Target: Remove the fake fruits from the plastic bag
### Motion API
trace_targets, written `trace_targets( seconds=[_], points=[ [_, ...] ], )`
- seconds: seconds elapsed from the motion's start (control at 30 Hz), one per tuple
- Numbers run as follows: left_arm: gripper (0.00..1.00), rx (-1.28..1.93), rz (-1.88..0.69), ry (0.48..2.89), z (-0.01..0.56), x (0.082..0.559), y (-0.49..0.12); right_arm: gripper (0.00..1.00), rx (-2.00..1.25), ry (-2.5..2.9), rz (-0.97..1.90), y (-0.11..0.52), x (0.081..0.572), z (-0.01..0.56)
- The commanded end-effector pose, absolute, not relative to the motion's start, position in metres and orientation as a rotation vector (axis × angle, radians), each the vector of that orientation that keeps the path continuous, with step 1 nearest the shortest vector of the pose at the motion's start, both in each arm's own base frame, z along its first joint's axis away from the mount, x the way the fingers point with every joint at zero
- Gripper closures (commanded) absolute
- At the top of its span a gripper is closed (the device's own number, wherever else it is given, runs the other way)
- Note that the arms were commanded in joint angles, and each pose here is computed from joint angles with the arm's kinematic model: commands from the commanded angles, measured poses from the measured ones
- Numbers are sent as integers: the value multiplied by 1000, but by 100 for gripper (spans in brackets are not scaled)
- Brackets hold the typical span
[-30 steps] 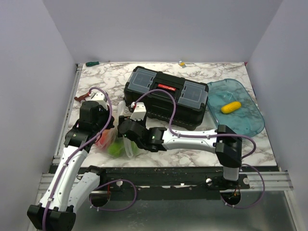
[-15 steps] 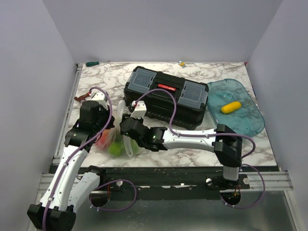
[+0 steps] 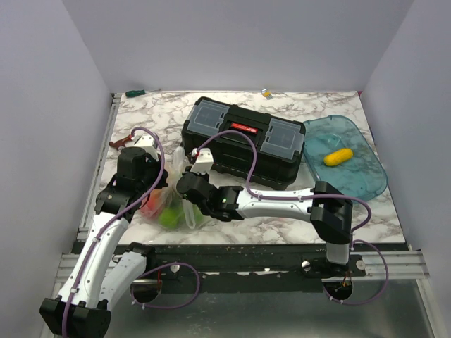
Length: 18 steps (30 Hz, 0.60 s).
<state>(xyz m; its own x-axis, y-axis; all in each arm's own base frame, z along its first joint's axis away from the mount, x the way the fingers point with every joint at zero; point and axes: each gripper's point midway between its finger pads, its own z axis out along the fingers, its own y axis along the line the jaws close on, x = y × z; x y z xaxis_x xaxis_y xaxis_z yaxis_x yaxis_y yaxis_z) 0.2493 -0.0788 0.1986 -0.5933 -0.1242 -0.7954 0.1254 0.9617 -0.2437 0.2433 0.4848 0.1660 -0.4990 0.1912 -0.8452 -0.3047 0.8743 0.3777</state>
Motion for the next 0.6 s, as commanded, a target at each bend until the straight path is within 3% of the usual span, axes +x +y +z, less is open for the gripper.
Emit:
trace_targets(
  seconds=[0.0, 0.33, 0.43, 0.57],
  points=[
    [100, -19, -340, 2152, 206, 255, -78, 94, -65, 2000, 570, 476, 248, 162],
    [100, -104, -246, 2137, 208, 254, -59, 96, -47, 2001, 526, 448, 244, 161],
    [100, 48, -424, 2121, 211, 250, -90, 96, -66, 2000, 545, 448, 241, 163],
    [59, 165, -585, 2110, 212, 244, -116, 96, -102, 1997, 585, 453, 237, 169]
  ],
)
